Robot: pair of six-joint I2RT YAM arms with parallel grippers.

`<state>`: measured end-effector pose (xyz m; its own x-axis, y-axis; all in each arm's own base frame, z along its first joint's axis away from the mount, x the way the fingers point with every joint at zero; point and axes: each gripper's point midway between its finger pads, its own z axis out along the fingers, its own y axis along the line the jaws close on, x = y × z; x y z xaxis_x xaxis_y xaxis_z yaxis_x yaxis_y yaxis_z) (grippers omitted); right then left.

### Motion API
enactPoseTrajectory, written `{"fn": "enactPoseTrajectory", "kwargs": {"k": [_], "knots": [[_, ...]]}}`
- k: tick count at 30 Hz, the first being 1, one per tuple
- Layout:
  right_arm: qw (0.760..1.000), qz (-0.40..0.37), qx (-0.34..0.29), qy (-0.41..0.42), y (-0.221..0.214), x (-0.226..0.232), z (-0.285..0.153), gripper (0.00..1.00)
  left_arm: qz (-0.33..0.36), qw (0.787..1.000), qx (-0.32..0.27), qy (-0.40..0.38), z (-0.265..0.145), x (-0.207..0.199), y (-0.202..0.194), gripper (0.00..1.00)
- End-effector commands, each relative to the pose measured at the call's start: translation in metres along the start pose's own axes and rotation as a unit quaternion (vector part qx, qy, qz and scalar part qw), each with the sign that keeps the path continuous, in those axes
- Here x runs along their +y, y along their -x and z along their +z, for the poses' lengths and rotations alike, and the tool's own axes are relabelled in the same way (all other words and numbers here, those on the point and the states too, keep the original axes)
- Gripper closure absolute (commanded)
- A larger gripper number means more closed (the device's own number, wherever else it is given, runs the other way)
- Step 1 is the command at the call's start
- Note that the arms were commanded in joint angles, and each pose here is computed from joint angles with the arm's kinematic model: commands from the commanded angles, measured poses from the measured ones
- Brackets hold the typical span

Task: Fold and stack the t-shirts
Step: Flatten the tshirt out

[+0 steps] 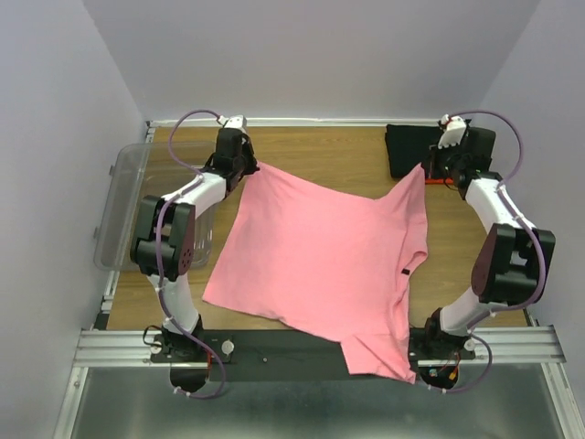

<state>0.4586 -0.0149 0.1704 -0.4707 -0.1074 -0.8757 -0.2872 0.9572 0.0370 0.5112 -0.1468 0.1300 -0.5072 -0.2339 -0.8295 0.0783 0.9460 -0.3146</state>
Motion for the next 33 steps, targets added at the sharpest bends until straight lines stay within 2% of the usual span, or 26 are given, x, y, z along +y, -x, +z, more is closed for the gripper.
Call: {"fn": "enactPoseTrajectory", "kwargs": {"k": [1,4,11,17,33], "knots": [[0.996,-0.066,-0.057,-0.025,0.033,-0.024,0.018,1.0,0.0,0.999,-0.029,0.019,0.011,0.001,0.029,1.0],[0.996,-0.066,-0.047,-0.037,0.029,-0.033,0.028,1.0,0.007,0.999,-0.019,0.03,0.022,0.006,0.023,1.0],[0.995,-0.037,-0.088,-0.012,0.073,-0.032,0.04,0.99,0.026,0.997,-0.025,0.07,0.035,0.02,0.035,1.0],[0.995,-0.021,-0.1,0.006,0.09,-0.027,0.048,0.99,0.028,0.997,-0.028,0.068,0.039,0.021,0.041,1.0],[0.993,-0.017,-0.115,-0.009,0.115,-0.034,0.068,0.99,0.026,0.995,-0.043,0.084,0.052,0.03,0.061,1.0]]}}
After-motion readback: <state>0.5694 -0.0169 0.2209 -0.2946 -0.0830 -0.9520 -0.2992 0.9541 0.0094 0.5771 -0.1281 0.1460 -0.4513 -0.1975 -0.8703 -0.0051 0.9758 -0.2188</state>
